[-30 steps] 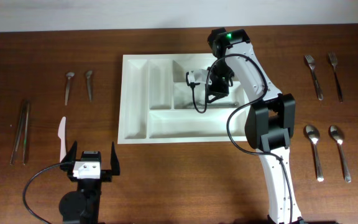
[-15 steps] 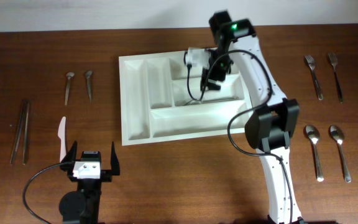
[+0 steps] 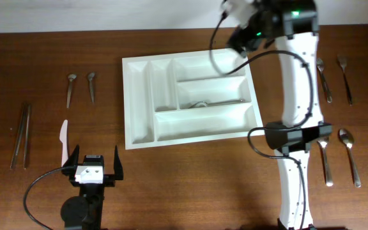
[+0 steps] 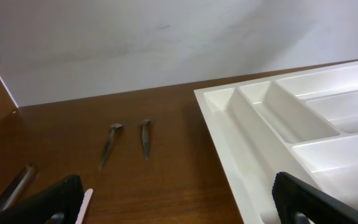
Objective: Pack container
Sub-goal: 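Open the right gripper to release the fork into the compartment, then move the right gripper back over the next fork at top right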
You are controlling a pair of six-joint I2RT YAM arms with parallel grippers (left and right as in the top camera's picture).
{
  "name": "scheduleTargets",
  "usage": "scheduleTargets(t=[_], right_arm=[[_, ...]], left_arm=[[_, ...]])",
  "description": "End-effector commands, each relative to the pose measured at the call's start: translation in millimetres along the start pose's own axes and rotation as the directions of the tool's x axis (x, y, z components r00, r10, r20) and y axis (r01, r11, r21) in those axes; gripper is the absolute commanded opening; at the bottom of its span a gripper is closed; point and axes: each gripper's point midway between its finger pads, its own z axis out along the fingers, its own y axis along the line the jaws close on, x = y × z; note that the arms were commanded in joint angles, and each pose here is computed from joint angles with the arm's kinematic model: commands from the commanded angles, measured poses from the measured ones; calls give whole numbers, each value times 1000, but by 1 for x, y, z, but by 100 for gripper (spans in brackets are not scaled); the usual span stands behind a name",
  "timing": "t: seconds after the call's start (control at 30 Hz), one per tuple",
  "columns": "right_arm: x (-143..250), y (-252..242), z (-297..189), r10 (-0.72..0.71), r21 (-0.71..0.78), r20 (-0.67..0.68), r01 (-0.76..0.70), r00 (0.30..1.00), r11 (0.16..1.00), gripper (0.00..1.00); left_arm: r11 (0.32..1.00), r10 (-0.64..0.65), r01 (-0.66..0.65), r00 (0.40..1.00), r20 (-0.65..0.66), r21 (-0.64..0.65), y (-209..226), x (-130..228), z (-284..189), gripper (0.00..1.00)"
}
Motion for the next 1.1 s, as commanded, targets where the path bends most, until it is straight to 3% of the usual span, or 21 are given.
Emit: scheduleTargets(t=[0.0,0.13,0.33,0.6,0.73,0.93,1.07], right_arm=[[56,-68,-27,343,293,-96,-303,934,907,99],[105,-107,-41,538,403,-83,-466,839,788,99],[184,-157,-56,709,483,-51,-604,704,634,99],[263,-171,-6,811,329,-82,-752,579,570,99],[286,-168,30,806,322,-120,-746,579,584,99],[301,-146,75,718,274,-215,-665,662,695,99],[318,-132,94,720,271,-260,-667,644,694,99]], left_arm=[[1000,16,-16,1000,0,1,-1,1,0,99],[1000,16,-16,1000,0,1,-1,1,0,99],[1000,16,-16,1000,0,1,-1,1,0,99],[1000,16,-16,1000,0,1,-1,1,0,99],[1000,16,-16,1000,0,1,-1,1,0,99],[1000,16,-16,1000,0,1,-1,1,0,99],[1000,16,-16,1000,0,1,-1,1,0,99]])
